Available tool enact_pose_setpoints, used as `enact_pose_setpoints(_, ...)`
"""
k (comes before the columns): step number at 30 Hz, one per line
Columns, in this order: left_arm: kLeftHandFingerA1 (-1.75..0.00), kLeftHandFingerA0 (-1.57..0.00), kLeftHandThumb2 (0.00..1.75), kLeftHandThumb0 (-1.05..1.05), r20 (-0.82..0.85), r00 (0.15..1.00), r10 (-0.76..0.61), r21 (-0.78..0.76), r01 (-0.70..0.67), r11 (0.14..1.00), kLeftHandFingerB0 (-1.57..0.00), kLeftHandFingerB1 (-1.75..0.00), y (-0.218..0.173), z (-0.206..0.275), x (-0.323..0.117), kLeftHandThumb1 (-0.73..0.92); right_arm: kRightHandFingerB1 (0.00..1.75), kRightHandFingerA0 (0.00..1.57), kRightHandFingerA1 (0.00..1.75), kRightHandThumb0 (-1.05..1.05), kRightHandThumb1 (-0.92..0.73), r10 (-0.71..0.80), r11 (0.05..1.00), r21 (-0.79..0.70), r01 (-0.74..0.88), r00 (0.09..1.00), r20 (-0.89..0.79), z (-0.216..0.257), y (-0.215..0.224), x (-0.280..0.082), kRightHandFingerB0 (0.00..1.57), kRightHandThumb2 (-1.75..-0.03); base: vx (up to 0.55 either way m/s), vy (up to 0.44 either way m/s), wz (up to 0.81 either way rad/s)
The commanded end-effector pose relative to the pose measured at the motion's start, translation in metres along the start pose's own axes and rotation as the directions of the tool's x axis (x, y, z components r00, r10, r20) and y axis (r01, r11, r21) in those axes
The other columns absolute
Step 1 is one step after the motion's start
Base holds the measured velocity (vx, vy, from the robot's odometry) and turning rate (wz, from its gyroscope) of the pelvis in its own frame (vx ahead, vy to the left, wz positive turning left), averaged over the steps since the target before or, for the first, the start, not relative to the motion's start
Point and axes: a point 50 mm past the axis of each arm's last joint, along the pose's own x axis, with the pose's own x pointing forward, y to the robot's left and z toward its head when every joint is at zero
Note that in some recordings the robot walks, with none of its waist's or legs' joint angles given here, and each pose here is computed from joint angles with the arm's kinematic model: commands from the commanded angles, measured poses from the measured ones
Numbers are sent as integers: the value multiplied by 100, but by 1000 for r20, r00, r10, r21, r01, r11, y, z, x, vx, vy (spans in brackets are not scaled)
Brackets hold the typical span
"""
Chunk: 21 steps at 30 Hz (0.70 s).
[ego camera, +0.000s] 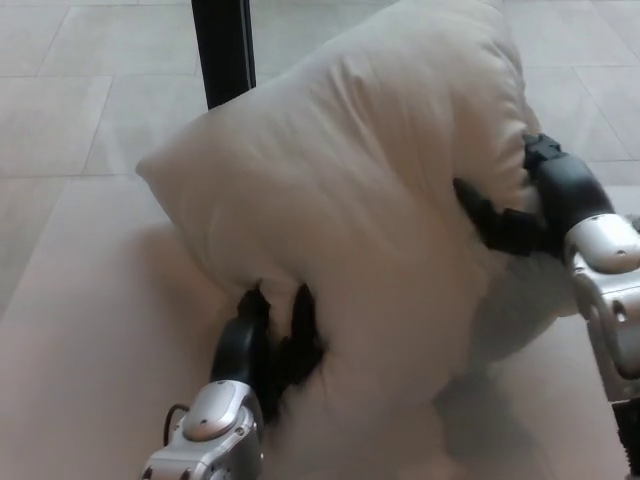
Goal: The robot uses its left hand to press on the left side of the pillow kept in the middle of the desk and uses its right hand to lift up and the right side of the pillow and turn it over
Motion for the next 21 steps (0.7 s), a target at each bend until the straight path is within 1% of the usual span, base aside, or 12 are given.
enact_pose_setpoints(1, -66, -30, 60, -71, -221, 960, -172, -60, 162, 985, 0, 0, 41, -6, -27, 69, 32, 41, 52, -46, -54, 290, 847, 460, -267, 957, 23, -26, -52, -14, 30, -58, 0, 0, 0)
enact_pose_setpoints(2, -64, -26, 90, -88, -216, 965, -147, -54, 139, 989, 0, 0, 50, -3, -31, 59, 32, 41, 51, -43, -54, 265, 852, 467, -235, 964, 3, -34, -64, -17, 31, -57, 0, 0, 0)
enact_pose_setpoints(4, -64, -26, 90, -88, -211, 968, -135, -61, 124, 990, 0, 0, 60, -2, -36, 59, 32, 41, 51, -43, -54, 252, 853, 477, -213, 967, -20, -40, -72, -19, 31, -57, 0, 0, 0)
enact_pose_setpoints(5, -59, -22, 61, -67, -210, 971, -113, -59, 103, 993, 0, 0, 71, -1, -40, 71, 32, 40, 53, -41, -54, 239, 851, 488, -195, 971, -29, -48, -84, -24, 29, -56, 0, 0, 0)
enact_pose_setpoints(6, -59, -18, 82, -66, -212, 971, -109, -58, 99, 993, 0, 0, 74, -1, -42, 56, 31, 42, 52, -42, -53, 230, 854, 486, -184, 972, -36, -52, -88, -26, 28, -56, 0, 0, 0)
enact_pose_setpoints(7, -58, -20, 61, -68, -214, 971, -107, -59, 97, 994, 0, 0, 77, -2, -44, 69, 31, 41, 52, -42, -55, 228, 857, 482, -181, 973, -41, -55, -91, -28, 27, -56, 0, 0, 0)
enact_pose_setpoints(13, -65, -28, 60, -67, -213, 974, -80, -91, 62, 994, 0, -5, 101, -5, -57, 66, 31, 41, 54, -41, -52, 171, 851, 514, -104, 982, -83, -78, -120, -43, 29, -56, 0, 0, 0)
enact_pose_setpoints(14, -68, -31, 88, -83, -223, 973, -67, -83, 50, 995, 0, -4, 105, -6, -60, 55, 31, 42, 53, -41, -52, 155, 854, 513, -84, 983, -97, -82, -123, -46, 29, -56, 0, 0, 0)
enact_pose_setpoints(17, -66, -34, 60, -67, -230, 973, -34, -76, 17, 997, 0, -8, 117, -7, -67, 66, 29, 31, 52, -44, -56, 138, 864, 499, -63, 984, -115, -90, -136, -54, 24, -57, 0, 0, 0)
enact_pose_setpoints(19, -65, -34, 60, -67, -229, 973, -20, -65, 5, 998, 0, -9, 121, -7, -71, 67, 29, 29, 53, -45, -56, 127, 868, 493, -57, 986, -111, -94, -142, -58, 24, -57, 0, 0, 0)
enact_pose_setpoints(20, -66, -31, 90, -83, -232, 973, -13, -68, -3, 998, 0, -5, 125, -7, -73, 57, 29, 28, 56, -46, -56, 116, 863, 504, -44, 987, -113, -97, -148, -62, 21, -58, 0, 0, 0)
enact_pose_setpoints(21, -67, -34, 90, -73, -234, 972, -2, -69, -14, 997, 0, -15, 128, -7, -75, 52, 29, 27, 53, -45, -55, 100, 856, 516, -27, 988, -115, -99, -152, -65, 22, -58, 0, 0, 0)
